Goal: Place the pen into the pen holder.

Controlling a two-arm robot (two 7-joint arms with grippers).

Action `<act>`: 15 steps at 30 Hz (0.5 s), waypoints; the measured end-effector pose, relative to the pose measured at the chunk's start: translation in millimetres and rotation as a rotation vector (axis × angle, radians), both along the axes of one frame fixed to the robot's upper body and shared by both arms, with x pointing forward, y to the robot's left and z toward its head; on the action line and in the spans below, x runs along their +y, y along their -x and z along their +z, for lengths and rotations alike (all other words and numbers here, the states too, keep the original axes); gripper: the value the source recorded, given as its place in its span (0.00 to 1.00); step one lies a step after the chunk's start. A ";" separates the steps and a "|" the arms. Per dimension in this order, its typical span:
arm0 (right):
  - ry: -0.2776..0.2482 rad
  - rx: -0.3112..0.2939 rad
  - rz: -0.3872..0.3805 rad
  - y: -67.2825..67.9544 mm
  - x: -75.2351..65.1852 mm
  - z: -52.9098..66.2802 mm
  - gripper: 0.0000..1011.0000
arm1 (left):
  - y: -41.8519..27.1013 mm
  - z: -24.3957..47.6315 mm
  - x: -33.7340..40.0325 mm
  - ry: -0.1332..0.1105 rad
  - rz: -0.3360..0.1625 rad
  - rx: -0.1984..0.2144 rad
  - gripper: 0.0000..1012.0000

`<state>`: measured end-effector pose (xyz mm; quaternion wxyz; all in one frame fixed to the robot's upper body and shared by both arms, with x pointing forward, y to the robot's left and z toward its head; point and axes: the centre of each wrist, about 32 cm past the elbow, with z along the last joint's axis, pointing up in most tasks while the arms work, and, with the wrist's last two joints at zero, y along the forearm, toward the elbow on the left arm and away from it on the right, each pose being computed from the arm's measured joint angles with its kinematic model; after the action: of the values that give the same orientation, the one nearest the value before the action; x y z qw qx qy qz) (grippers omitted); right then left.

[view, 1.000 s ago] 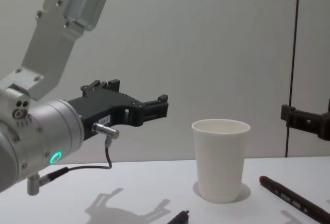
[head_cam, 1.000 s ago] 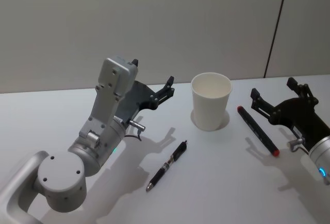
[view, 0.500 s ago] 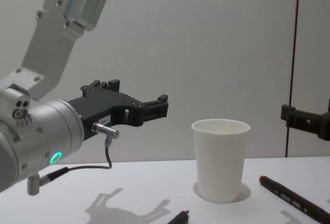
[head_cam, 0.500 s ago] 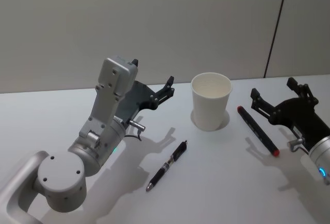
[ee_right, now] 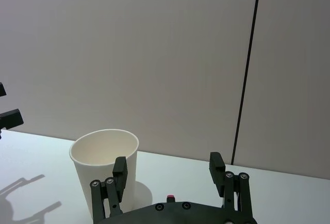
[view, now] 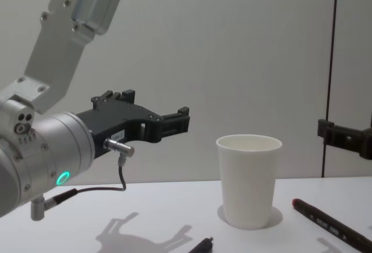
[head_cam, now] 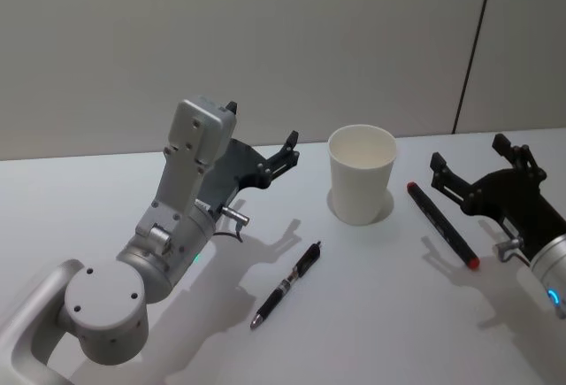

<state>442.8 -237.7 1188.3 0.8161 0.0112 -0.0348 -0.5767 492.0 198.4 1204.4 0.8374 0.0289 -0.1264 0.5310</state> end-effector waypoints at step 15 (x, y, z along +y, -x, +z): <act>-0.008 0.040 -0.052 19.1 -6.9 -1.7 0.99 | 0.0 0.0 0.0 0.000 0.000 0.000 0.99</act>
<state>423.8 -244.6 1186.6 0.8014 0.0023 -0.0166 -0.5979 492.0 198.4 1204.4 0.8374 0.0290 -0.1265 0.5310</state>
